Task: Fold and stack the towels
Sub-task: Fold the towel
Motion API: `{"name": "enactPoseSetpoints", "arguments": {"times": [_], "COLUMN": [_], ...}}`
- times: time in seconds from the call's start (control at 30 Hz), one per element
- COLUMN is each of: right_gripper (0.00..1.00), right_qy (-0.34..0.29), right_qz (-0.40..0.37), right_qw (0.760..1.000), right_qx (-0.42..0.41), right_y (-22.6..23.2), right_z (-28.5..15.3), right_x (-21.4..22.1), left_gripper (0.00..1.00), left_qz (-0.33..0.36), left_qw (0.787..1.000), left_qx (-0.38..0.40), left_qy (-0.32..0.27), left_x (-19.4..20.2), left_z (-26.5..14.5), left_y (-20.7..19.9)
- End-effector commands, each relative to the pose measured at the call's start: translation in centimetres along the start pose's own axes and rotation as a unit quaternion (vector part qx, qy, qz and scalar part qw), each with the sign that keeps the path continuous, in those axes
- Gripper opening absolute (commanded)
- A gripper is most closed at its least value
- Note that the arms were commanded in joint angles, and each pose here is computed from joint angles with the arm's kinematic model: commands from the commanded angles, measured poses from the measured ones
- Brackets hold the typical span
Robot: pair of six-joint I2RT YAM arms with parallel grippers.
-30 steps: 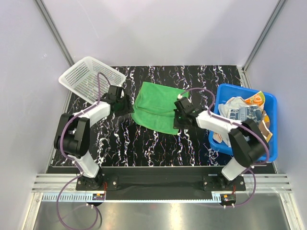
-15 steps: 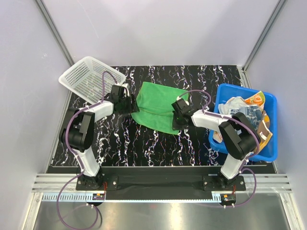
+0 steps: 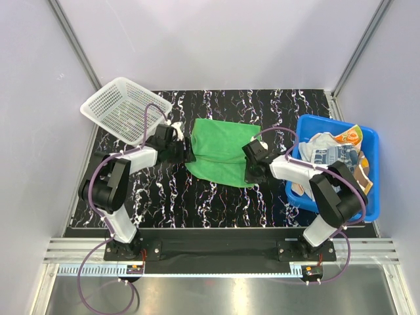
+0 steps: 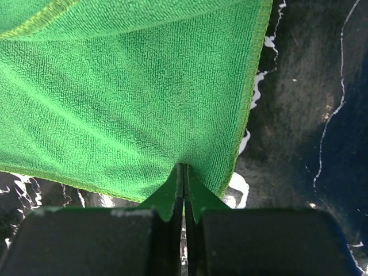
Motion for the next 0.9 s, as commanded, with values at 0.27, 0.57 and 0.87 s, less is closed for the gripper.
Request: {"name": "enactPoseSetpoints", "arguments": {"times": [0.27, 0.57, 0.87], "right_gripper": [0.00, 0.00, 0.00], "right_qy": [-0.013, -0.014, -0.012], "right_qz": [-0.014, -0.017, -0.021], "right_qw": [1.000, 1.000, 0.999], "right_qx": [-0.009, -0.022, -0.026], "right_y": [-0.1, 0.1, 0.1], "right_z": [-1.6, -1.8, -2.4], "right_x": [-0.6, -0.6, -0.6], "left_gripper": [0.68, 0.67, 0.67], "left_qz": [0.007, -0.002, -0.023], "left_qw": [0.995, 0.994, 0.997], "left_qx": [0.098, 0.108, 0.074], "left_qy": [-0.025, -0.025, -0.027], "left_x": [0.8, 0.4, -0.2], "left_z": [-1.1, -3.7, -6.3], "left_y": [-3.7, -4.7, -5.1]}}
Point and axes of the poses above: each gripper's point midway between its finger pads, its own z axis out along the fingers, its own y axis along the line the jaws close on, x = y × z, the point moved 7 cm from there along -z, back along the fingers, and after that the axes turned 14 degrees about z, right-handed, at the moved point
